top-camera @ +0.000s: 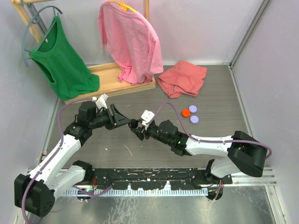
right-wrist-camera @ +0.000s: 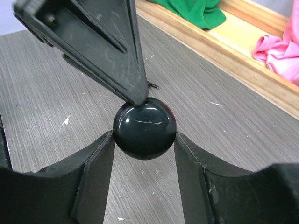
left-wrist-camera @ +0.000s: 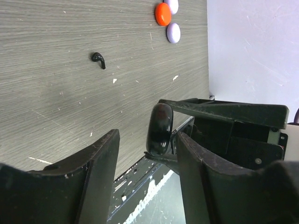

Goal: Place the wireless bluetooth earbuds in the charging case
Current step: Pick up the charging case at the center of the board.

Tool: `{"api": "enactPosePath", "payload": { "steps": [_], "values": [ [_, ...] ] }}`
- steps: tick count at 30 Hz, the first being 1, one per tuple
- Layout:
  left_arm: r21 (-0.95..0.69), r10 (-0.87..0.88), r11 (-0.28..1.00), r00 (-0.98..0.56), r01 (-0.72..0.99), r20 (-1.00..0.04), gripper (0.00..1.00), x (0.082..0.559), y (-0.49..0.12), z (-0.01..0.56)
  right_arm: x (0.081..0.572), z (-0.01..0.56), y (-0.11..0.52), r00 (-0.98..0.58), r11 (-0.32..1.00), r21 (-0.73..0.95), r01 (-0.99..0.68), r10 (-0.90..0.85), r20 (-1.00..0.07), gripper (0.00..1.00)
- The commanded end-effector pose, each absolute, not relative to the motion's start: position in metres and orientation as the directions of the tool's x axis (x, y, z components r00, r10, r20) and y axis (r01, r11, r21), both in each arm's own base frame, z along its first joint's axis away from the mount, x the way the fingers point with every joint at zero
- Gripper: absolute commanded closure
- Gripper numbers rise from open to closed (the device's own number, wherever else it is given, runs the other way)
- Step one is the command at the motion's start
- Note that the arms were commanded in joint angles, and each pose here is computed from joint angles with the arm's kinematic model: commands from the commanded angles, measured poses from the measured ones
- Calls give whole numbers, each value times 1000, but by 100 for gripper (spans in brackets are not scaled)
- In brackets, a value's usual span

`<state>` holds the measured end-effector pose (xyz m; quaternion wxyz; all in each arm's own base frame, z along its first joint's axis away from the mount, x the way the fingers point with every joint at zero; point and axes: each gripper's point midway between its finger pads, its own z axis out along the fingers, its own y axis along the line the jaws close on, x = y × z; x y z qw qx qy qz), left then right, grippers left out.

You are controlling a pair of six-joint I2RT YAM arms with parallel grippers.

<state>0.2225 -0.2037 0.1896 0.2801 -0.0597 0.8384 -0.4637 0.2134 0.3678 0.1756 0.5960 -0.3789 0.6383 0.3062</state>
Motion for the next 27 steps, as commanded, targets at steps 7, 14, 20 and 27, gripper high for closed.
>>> {"api": "enactPosePath", "payload": {
  "steps": [7, 14, 20, 27],
  "values": [
    [-823, -327, 508, -828, 253, -456, 60, 227, -226, 208, 209, 217, 375, 126, 495, -111, -862, -3, -992, 55],
    [-821, -301, 509, -840, 258, -451, 67, 225, -237, 205, 209, 218, 372, 142, 502, -122, -856, 2, -990, 55],
    [-811, -293, 514, -832, 278, -471, 83, 225, -237, 208, 209, 216, 373, 154, 495, -135, -859, -2, -988, 50],
    [-717, -206, 579, -782, 388, -589, 95, 225, -229, 223, 203, 212, 367, 126, 477, -120, -871, -19, -992, 29]
  ]
}}
